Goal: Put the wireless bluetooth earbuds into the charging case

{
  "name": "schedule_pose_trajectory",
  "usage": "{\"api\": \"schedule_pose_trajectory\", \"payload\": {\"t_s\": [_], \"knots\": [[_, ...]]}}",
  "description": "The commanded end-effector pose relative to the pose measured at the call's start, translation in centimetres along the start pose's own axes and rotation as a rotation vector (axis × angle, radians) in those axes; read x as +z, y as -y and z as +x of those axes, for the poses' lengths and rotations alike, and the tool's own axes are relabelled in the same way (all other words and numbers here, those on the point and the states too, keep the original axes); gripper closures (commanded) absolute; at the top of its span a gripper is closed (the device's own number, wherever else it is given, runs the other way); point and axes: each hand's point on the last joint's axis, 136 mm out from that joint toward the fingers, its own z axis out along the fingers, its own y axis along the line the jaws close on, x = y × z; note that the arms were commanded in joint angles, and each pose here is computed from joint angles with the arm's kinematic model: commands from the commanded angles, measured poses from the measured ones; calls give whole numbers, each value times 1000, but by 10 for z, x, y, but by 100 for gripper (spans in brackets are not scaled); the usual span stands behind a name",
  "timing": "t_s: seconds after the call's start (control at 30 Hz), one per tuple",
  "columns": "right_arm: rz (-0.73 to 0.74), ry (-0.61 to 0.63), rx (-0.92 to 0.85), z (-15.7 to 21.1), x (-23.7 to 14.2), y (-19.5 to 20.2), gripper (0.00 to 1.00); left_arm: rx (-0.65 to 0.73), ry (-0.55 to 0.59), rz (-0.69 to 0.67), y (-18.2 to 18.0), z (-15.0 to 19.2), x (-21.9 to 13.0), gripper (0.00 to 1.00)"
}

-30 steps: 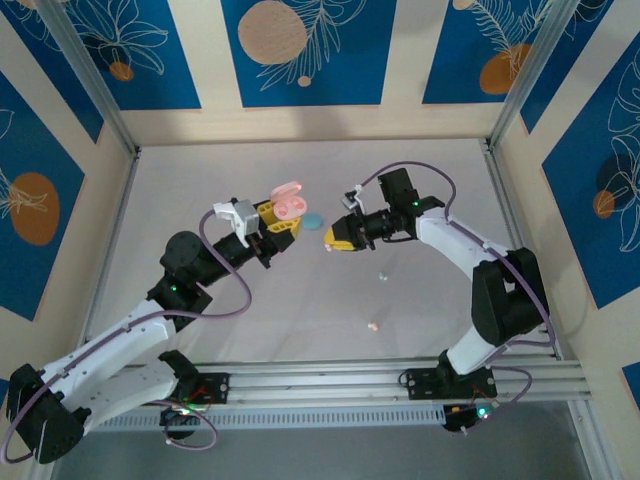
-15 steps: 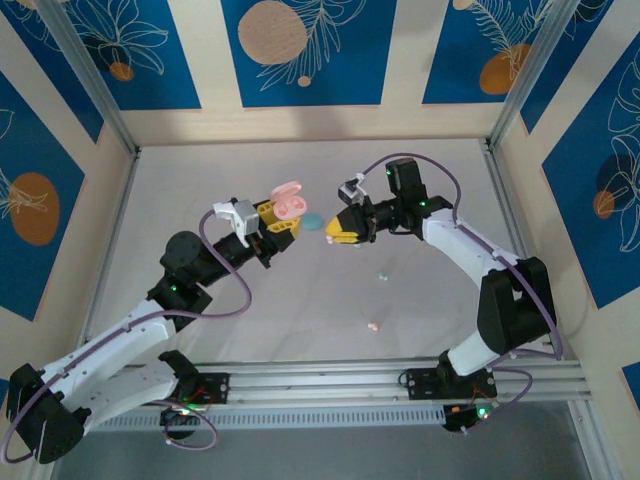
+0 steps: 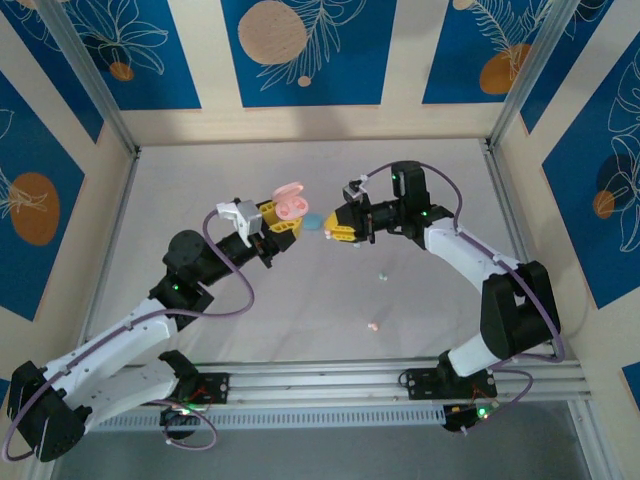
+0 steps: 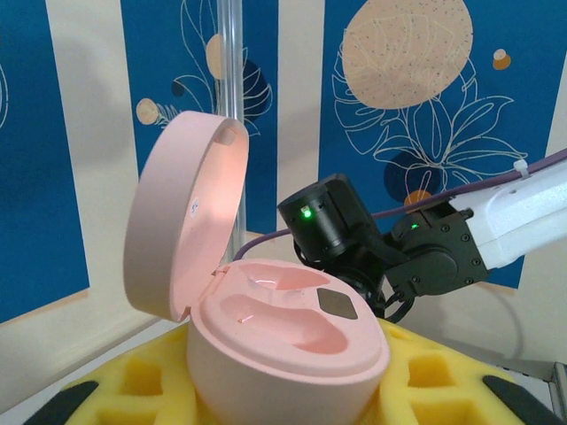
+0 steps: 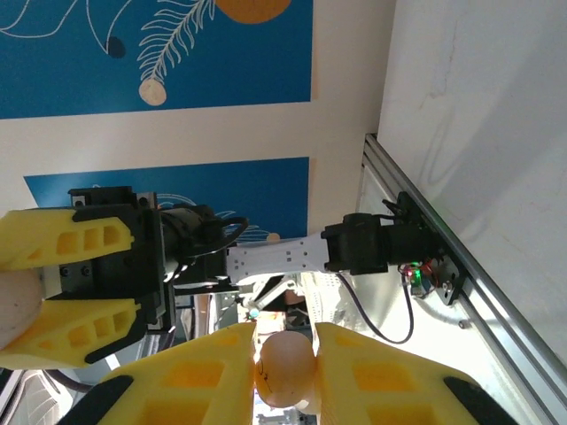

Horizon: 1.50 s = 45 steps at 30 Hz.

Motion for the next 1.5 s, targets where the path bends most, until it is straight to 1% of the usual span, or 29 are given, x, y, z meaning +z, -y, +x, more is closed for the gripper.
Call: {"api": "schedule_pose_trajectory", "payload": {"t_s": [0.0, 0.17, 0.33, 0.5, 0.67, 0.77, 1.03, 1.27, 1.47], "knots": [[-20, 12, -53, 6, -5, -26, 77, 21, -5, -14, -1, 4, 1, 69], [2, 63, -118, 11, -17, -47, 77, 24, -29, -2, -1, 13, 5, 69], [38, 105, -262, 25, -30, -78, 77, 22, -46, 47, 5, 23, 10, 69], [34, 97, -413, 43, -35, -106, 77, 13, -48, 104, 13, 26, 16, 69], [23, 62, -506, 54, -29, -121, 77, 1, -42, 144, 18, 26, 22, 69], [33, 60, -548, 55, -24, -124, 77, -12, -44, 176, 23, 25, 25, 69], [69, 58, -562, 50, -14, -120, 77, -53, -40, 238, 32, 22, 27, 69], [129, 76, -546, 40, -9, -109, 77, -65, -40, 250, 34, 20, 27, 69], [146, 75, -559, 38, -4, -107, 77, -72, -41, 263, 36, 19, 27, 69]]}}
